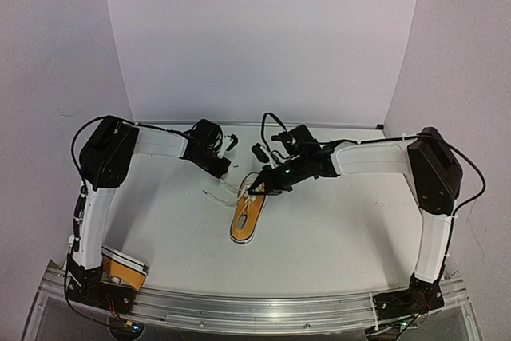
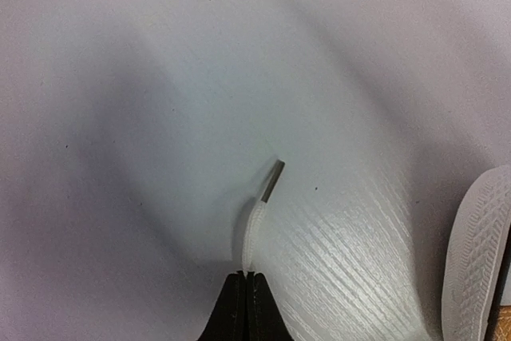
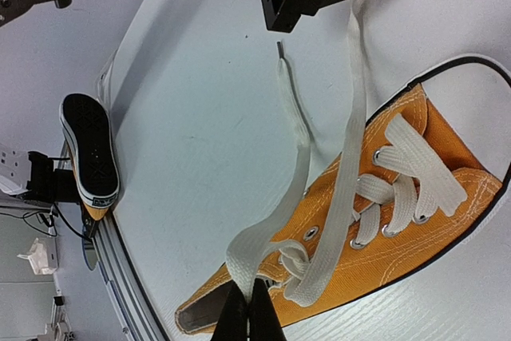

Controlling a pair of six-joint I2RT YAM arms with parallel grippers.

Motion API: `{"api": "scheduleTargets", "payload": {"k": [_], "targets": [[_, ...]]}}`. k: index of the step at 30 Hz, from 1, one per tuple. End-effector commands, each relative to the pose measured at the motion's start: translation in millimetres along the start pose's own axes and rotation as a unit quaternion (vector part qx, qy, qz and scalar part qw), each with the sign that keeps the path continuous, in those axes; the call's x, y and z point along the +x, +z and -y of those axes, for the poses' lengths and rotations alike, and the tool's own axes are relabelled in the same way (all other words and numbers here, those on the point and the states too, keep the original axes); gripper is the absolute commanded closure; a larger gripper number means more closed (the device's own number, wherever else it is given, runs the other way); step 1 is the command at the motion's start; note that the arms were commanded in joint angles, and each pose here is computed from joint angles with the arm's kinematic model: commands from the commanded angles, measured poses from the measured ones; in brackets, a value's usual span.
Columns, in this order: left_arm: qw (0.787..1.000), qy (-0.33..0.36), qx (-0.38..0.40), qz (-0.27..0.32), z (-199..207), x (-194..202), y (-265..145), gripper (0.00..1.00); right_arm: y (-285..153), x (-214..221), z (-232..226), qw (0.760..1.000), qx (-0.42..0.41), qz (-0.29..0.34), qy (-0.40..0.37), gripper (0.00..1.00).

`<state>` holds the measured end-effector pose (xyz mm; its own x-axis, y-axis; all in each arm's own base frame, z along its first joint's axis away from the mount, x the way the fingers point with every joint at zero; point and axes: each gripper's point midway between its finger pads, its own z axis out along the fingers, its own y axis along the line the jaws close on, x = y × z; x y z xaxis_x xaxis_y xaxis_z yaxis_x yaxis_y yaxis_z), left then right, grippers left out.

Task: Tie the shoes

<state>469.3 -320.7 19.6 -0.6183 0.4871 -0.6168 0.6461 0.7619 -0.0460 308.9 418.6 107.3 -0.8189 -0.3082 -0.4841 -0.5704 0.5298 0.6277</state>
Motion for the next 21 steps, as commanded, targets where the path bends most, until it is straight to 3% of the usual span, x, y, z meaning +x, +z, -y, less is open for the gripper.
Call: {"api": "scheduleTargets", "payload": {"k": [1,8,12,18,21], "targets": [[1.000,-0.003,-0.006,-0.002,8,5,-34,1.00,-6,-23,-7,0.999,0.003,0.029,-0.014,1.00],[0.992,-0.040,-0.020,0.118,14,-13,-137,1.00,-5,-26,6,0.999,0.013,0.031,-0.001,1.00],[0.982,-0.044,0.031,0.182,42,-14,-190,1.00,-4,-26,9,0.999,0.014,0.032,0.000,1.00],[0.976,0.000,0.070,0.207,86,4,-228,1.00,-2,-29,11,0.999,0.013,0.032,0.001,1.00],[0.969,0.044,0.125,0.211,128,19,-241,1.00,0,-31,12,0.999,0.009,0.031,0.001,1.00]]}}
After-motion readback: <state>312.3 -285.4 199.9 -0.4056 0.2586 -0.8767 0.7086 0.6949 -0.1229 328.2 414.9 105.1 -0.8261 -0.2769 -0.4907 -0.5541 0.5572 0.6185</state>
